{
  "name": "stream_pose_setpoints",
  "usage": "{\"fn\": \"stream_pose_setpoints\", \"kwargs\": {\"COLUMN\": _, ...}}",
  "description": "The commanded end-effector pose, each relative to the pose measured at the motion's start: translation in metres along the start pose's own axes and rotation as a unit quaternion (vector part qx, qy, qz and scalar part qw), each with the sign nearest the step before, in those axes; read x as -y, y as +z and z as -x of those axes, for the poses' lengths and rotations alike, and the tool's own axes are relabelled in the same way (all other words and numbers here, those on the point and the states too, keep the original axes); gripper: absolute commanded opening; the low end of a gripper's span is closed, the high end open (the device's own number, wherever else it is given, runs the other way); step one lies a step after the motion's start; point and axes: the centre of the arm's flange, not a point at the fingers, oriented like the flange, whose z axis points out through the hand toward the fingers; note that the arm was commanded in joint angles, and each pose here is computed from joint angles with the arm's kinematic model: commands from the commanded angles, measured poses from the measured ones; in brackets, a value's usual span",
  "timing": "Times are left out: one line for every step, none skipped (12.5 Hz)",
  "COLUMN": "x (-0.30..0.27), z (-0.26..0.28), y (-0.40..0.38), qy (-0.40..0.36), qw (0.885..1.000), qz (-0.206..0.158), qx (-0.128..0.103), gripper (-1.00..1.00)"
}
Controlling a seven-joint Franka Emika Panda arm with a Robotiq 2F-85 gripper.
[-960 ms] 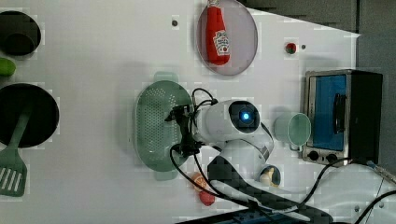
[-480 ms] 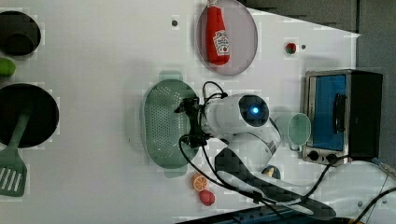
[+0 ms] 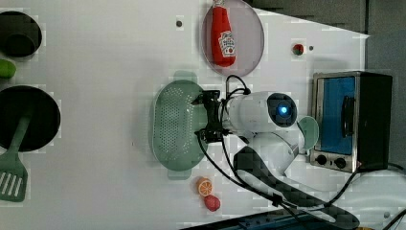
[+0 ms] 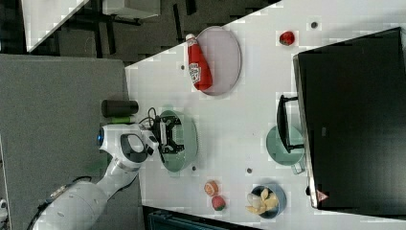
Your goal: Drag strainer left to right.
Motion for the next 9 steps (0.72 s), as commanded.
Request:
{"fn": "stream_pose_setpoints", "kwargs": {"x": 0.000, "z": -0.035, "y": 0.003, "qy": 0.032, "qw": 0.999, "qz": 0.009, "qx": -0.014, "gripper": 1.00}}
{"fn": "stream_pose_setpoints", "kwargs": {"x": -0.002, "z": -0.041, "y": 0.005, "qy": 0.027, "qw": 0.999, "qz": 0.012, "qx": -0.015, "gripper": 1.00}}
{"fn": "stream_pose_setpoints", "kwargs": {"x": -0.002, "z": -0.048, "y": 0.005, "qy": 0.025, "qw": 1.000, "qz": 0.011, "qx": -0.015, "gripper": 1.00}}
{"fn": "stream_pose_setpoints", "kwargs": {"x": -0.003, "z": -0.055, "y": 0.005, "qy": 0.026, "qw": 1.000, "qz": 0.009, "qx": -0.014, "gripper": 1.00}}
{"fn": "stream_pose_setpoints", "kwargs": {"x": -0.004, "z": -0.062, "y": 0.005, "qy": 0.028, "qw": 0.999, "qz": 0.011, "qx": -0.015, "gripper": 1.00}}
{"fn": "stream_pose_setpoints", "kwargs": {"x": -0.005, "z": -0.069, "y": 0.005, "qy": 0.025, "qw": 0.999, "qz": 0.012, "qx": -0.017, "gripper": 1.00}}
{"fn": "stream_pose_setpoints", "kwargs": {"x": -0.005, "z": -0.076, "y": 0.005, "qy": 0.022, "qw": 0.999, "qz": 0.013, "qx": -0.019, "gripper": 1.00}}
{"fn": "stream_pose_setpoints", "kwargs": {"x": -0.006, "z": -0.084, "y": 0.005, "qy": 0.018, "qw": 1.000, "qz": 0.014, "qx": -0.021, "gripper": 1.00}}
{"fn": "stream_pose_setpoints", "kwargs": {"x": -0.007, "z": -0.092, "y": 0.006, "qy": 0.012, "qw": 1.000, "qz": 0.016, "qx": -0.024, "gripper": 1.00}}
